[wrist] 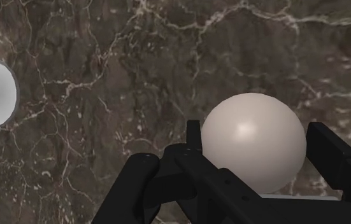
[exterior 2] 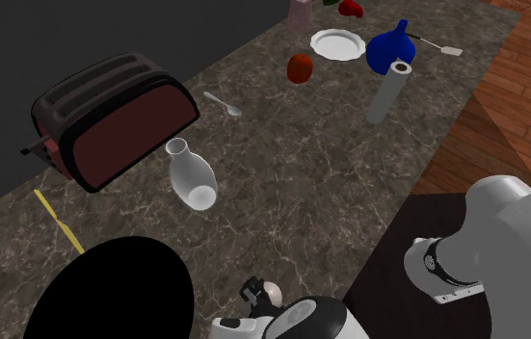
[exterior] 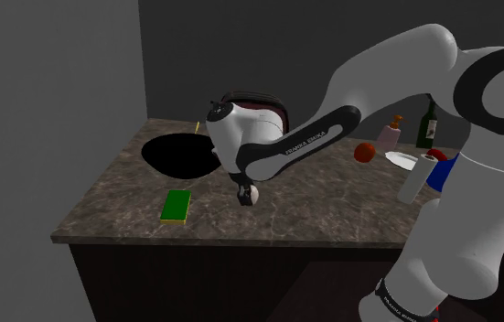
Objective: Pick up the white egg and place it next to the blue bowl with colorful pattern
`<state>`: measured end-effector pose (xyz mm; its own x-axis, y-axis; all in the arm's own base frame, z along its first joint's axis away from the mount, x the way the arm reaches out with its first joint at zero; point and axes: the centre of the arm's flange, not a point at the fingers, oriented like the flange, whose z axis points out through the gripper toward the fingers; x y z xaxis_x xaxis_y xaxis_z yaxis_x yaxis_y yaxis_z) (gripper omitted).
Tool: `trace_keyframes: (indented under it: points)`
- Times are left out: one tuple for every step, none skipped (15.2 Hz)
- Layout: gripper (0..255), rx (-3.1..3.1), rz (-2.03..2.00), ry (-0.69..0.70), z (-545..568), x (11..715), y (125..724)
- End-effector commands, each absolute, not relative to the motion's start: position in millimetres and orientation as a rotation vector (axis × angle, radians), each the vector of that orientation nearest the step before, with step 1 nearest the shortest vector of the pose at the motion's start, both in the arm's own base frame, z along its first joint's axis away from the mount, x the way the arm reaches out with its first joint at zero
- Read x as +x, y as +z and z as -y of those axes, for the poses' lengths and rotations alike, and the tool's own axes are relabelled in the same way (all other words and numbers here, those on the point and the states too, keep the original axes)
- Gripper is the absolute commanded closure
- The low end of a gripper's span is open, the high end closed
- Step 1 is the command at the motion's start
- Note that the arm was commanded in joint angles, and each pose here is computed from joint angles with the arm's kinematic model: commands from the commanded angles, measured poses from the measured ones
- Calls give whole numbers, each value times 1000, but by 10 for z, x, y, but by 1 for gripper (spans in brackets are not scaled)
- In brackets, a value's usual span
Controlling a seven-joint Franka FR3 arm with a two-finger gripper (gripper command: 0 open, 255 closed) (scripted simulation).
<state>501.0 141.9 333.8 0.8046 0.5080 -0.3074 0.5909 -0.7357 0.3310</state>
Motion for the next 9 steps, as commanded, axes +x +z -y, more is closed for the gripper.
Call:
trace_keyframes:
  points:
    - [255,2576,-824,-273,-1410,5013,3313]
    - [255,2576,-824,-273,-1410,5013,3313]
    - [255,2576,-824,-273,-1410,5013,3313]
    - [255,2576,-824,-273,-1410,5013,3313]
    - [255,2576,-824,-273,-1410,5013,3313]
    - [255,2576,-824,-273,-1410,5013,3313]
    - [0,2576,-824,-273,-1410,5013,3312]
    - [0,2576,-824,-273,-1410,5013,3313]
    - [0,2576,-824,-273,-1410,5013,3313]
